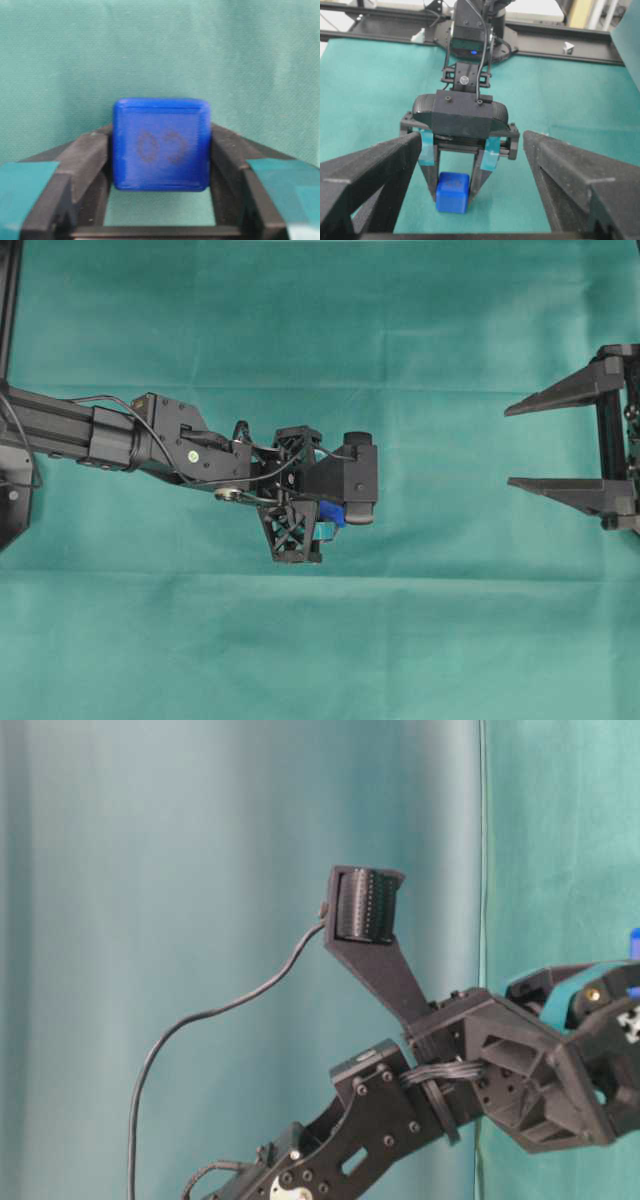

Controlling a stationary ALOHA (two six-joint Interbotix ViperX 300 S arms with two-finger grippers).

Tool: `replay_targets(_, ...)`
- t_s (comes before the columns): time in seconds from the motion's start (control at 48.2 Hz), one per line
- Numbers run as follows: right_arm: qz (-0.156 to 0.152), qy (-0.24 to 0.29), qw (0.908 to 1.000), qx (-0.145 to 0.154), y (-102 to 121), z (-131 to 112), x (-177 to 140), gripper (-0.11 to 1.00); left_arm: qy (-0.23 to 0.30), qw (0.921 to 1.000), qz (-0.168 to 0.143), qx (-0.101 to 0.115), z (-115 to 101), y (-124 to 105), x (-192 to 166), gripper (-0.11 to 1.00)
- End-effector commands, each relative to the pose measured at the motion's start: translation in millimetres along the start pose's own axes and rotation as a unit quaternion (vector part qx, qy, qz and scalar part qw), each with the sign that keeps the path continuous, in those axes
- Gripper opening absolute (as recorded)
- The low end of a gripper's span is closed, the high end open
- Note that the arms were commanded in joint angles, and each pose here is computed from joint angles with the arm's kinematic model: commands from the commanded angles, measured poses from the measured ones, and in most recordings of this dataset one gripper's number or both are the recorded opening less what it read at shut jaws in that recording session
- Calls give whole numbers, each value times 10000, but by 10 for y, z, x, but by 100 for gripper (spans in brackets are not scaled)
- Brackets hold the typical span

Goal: Handover the blue block to the right arm after grasping it with the left arm, then place it in the designated position.
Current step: 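Lift the blue cube with the left gripper and rotate it upright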

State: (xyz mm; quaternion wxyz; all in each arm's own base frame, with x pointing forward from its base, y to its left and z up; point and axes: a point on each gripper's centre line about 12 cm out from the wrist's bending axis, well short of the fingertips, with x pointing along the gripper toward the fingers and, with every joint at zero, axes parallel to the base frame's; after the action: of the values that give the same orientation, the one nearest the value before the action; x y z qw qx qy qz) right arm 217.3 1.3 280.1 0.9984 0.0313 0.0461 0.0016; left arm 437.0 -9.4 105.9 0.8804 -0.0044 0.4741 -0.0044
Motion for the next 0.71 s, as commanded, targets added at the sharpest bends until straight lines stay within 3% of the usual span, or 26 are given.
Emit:
replay_targets(0.0,13,-107,9999,7,9,89,18,93,-253,9997,-10,35,126,-15,-75,47)
replay_targets(0.332,13,-107,9999,7,9,89,18,93,-169,9999,-12,3,132,-22,-156,47)
replay_targets(0.685,14,-114,9999,7,9,96,19,93,-720,9974,-25,1,459,-28,-838,47)
